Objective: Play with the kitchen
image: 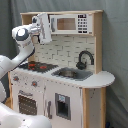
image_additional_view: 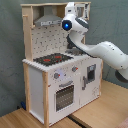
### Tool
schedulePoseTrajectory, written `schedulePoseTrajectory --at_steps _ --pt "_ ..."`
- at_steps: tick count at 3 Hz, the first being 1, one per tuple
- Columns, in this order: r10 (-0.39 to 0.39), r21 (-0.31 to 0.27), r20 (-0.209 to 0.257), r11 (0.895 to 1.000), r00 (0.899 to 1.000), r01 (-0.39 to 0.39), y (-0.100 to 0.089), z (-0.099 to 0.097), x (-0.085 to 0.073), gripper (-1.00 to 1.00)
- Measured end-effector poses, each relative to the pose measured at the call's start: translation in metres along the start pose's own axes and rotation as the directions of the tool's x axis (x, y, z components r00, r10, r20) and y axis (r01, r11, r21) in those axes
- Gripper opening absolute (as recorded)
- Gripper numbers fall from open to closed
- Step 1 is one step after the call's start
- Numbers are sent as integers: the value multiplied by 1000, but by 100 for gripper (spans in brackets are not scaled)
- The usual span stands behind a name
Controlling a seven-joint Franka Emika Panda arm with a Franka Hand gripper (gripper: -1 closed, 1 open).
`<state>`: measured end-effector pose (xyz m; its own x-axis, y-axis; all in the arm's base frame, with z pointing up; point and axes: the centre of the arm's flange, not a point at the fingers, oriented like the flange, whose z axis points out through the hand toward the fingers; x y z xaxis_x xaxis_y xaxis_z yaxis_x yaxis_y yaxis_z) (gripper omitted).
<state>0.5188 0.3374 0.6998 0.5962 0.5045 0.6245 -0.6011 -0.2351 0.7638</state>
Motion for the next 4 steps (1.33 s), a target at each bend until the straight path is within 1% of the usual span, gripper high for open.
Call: schedulePoseTrajectory --at_steps 1,2,3,4 --pt "5 -9 85 1000 996 -4 11 -1 -9 -100" --pt "18 8 150 1000 988 -20 38 -1 -24 -100" --pt "23 31 179 999 984 -29 52 -1 -41 -100" --pt "35 61 188 997 982 -47 66 -4 -55 -100"
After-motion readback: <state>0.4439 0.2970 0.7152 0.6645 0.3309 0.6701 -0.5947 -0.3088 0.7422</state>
